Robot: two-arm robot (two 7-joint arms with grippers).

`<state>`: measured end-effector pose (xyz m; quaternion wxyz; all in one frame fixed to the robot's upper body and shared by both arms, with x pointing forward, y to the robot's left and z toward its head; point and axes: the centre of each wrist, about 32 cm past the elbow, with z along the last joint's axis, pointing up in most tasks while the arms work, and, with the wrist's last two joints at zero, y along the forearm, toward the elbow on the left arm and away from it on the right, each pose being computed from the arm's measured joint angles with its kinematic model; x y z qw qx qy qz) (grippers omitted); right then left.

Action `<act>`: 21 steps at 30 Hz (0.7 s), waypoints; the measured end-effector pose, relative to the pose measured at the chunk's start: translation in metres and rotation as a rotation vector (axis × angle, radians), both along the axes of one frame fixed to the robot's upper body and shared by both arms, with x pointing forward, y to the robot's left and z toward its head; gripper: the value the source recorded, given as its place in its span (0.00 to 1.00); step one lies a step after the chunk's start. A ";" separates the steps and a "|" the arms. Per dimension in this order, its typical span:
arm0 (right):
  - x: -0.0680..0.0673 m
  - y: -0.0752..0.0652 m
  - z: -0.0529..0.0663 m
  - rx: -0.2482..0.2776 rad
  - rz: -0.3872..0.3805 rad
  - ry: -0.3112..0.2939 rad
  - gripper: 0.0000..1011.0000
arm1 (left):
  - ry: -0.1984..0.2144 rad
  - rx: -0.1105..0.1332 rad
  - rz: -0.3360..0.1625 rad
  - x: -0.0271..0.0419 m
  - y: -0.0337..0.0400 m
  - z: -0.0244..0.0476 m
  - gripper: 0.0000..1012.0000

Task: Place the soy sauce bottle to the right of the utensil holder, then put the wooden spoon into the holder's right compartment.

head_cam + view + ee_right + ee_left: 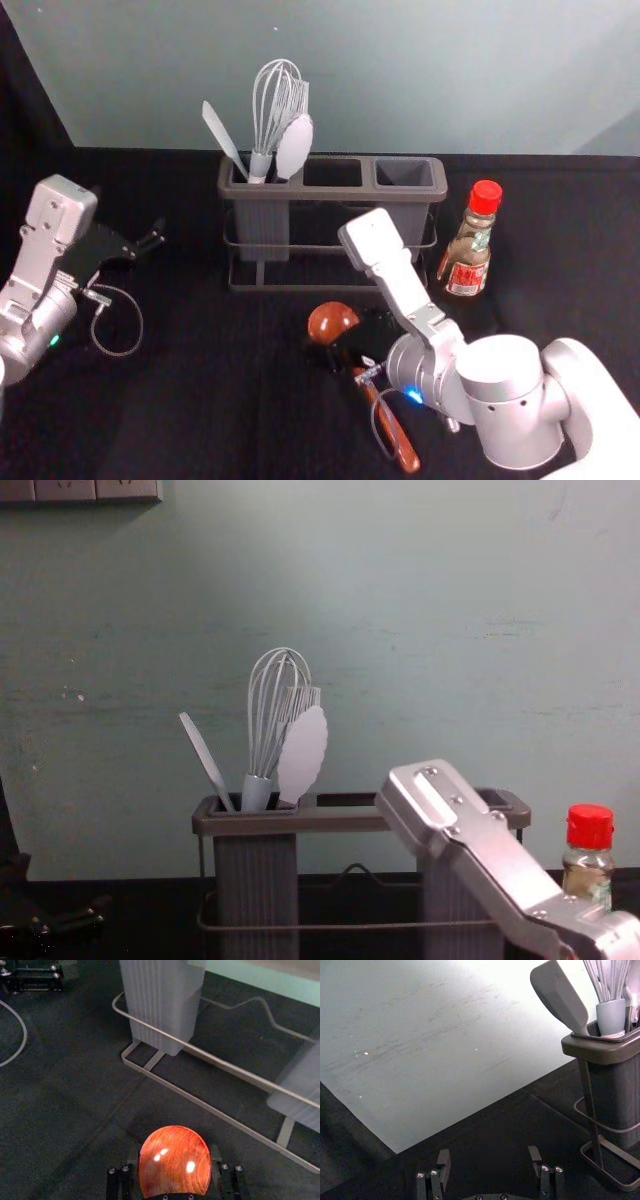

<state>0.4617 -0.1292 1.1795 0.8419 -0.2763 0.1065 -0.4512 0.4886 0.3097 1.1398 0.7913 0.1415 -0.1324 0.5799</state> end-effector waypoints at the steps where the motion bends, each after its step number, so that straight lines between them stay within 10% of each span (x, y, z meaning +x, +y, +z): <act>1: -0.001 -0.001 0.001 0.001 -0.001 -0.003 0.83 | 0.000 0.000 0.000 0.0000 0.0000 0.0000 1.00; 9: -0.016 -0.014 0.012 0.041 0.010 -0.075 0.83 | 0.000 0.000 0.000 0.0000 0.0000 0.0000 1.00; 21: -0.052 -0.054 0.013 0.110 0.080 -0.371 0.83 | 0.000 0.000 0.000 0.0000 0.0000 0.0000 1.00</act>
